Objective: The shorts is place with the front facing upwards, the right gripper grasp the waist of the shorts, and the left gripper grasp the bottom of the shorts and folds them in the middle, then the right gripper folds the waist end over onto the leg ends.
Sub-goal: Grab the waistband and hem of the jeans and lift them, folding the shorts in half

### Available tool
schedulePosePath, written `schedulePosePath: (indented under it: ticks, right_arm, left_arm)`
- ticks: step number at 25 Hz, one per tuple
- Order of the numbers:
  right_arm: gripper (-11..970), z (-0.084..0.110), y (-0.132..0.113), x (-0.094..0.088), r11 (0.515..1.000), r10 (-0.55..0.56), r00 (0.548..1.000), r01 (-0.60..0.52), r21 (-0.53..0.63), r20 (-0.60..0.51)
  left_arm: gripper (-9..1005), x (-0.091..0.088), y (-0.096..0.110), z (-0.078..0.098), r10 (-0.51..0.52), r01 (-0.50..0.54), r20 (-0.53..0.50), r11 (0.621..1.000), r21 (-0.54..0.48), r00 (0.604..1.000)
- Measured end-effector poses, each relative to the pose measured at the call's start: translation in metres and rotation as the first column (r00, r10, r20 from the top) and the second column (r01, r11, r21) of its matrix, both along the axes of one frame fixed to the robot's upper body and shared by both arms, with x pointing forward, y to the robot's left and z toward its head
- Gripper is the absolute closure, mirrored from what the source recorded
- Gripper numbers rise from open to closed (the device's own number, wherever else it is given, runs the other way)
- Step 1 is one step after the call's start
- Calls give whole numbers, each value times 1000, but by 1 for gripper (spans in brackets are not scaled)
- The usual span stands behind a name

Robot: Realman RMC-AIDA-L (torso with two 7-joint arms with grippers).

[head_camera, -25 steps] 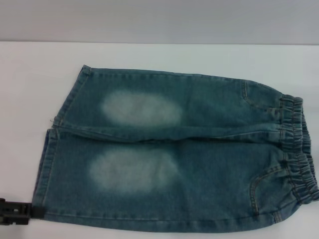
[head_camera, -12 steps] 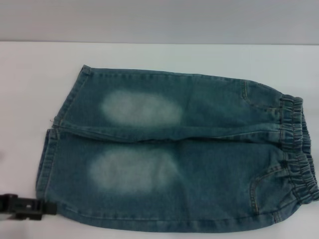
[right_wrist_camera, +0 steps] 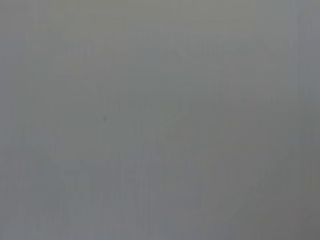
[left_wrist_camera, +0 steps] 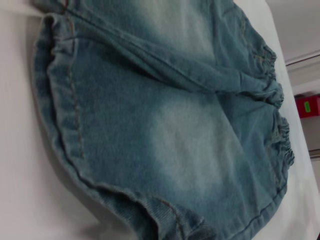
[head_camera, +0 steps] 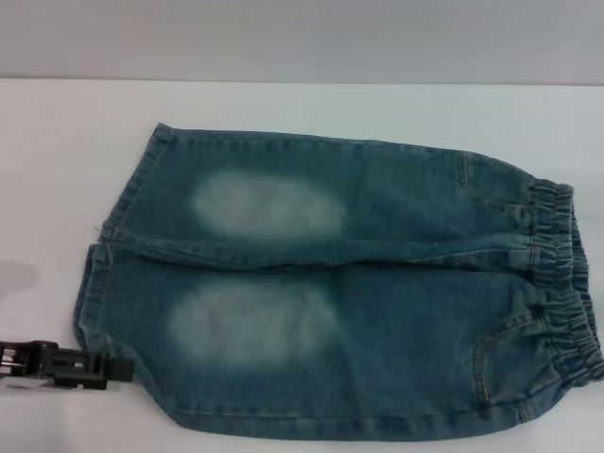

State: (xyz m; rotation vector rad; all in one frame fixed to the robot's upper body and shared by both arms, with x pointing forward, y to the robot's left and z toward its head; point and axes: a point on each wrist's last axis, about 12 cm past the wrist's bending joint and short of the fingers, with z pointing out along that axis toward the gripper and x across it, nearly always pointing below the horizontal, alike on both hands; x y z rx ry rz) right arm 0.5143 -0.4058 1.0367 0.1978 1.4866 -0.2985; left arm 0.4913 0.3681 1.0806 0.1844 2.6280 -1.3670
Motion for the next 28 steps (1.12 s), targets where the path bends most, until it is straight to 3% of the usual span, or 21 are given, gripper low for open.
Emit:
schedulePosePath:
  ticks: [28]
  right_arm:
    - [265,2,3,5,1000,15,1000,-15,-3,4]
  left_arm:
    - [298,18,5,4,50,-55,103,997,53,993]
